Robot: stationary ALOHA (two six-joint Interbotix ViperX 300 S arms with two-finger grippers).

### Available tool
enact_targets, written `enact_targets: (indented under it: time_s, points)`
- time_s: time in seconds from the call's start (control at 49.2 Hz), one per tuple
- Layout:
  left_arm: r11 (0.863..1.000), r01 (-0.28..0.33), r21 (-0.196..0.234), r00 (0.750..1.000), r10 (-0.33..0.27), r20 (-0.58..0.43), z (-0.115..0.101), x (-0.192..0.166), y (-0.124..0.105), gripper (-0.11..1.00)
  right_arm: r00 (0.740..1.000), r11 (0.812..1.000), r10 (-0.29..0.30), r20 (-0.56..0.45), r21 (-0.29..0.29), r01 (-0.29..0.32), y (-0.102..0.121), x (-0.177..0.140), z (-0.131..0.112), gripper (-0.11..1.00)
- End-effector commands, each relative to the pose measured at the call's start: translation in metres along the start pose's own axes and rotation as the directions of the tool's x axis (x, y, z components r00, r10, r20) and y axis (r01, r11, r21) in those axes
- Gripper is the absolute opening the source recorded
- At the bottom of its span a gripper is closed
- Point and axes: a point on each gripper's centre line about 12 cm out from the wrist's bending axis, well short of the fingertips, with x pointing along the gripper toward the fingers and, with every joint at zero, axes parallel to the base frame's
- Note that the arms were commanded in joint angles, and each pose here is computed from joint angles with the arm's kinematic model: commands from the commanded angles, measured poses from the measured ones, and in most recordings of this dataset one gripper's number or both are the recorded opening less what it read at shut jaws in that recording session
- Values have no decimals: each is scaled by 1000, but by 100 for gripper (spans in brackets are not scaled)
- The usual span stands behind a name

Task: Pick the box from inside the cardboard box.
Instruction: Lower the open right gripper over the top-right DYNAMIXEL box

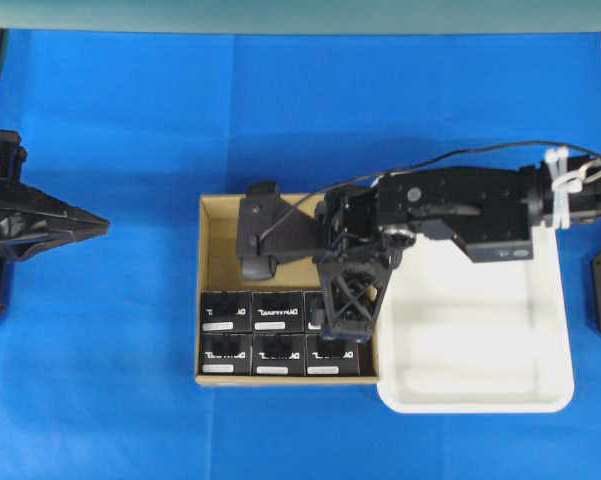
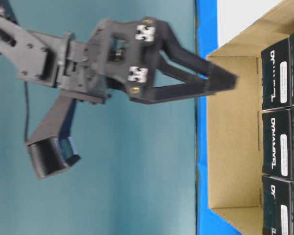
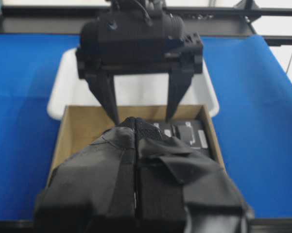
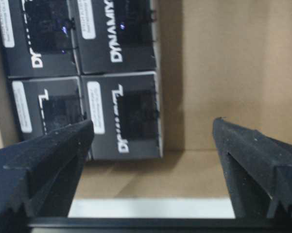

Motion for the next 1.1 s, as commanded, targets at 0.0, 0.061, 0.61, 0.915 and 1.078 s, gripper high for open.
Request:
enact_targets:
  time_s: [0.0, 0.061, 0.61, 0.915, 1.078]
  points:
    - [1000, 2, 0, 1000, -2, 21, 10, 2, 0, -7, 1000, 1000, 3, 8, -9, -3, 4, 9, -1, 99]
    - [1000, 0, -2, 1000, 0, 23, 10, 2, 0, -7, 1000, 1000, 2, 13, -8, -2, 4, 12, -1, 99]
    - [1000, 0, 0, 1000, 0, 11, 8, 2, 0, -7, 999, 999, -17, -31, -38, 16, 1, 31, -6, 99]
    - [1000, 0, 0, 1000, 0, 12, 9, 2, 0, -7, 999, 999, -22, -41, -39, 21, -3, 30, -6, 99]
    - [1000, 0, 0, 1000, 0, 11, 8, 2, 0, -7, 999, 999, -28, -41, -32, 27, -8, 30, -6, 99]
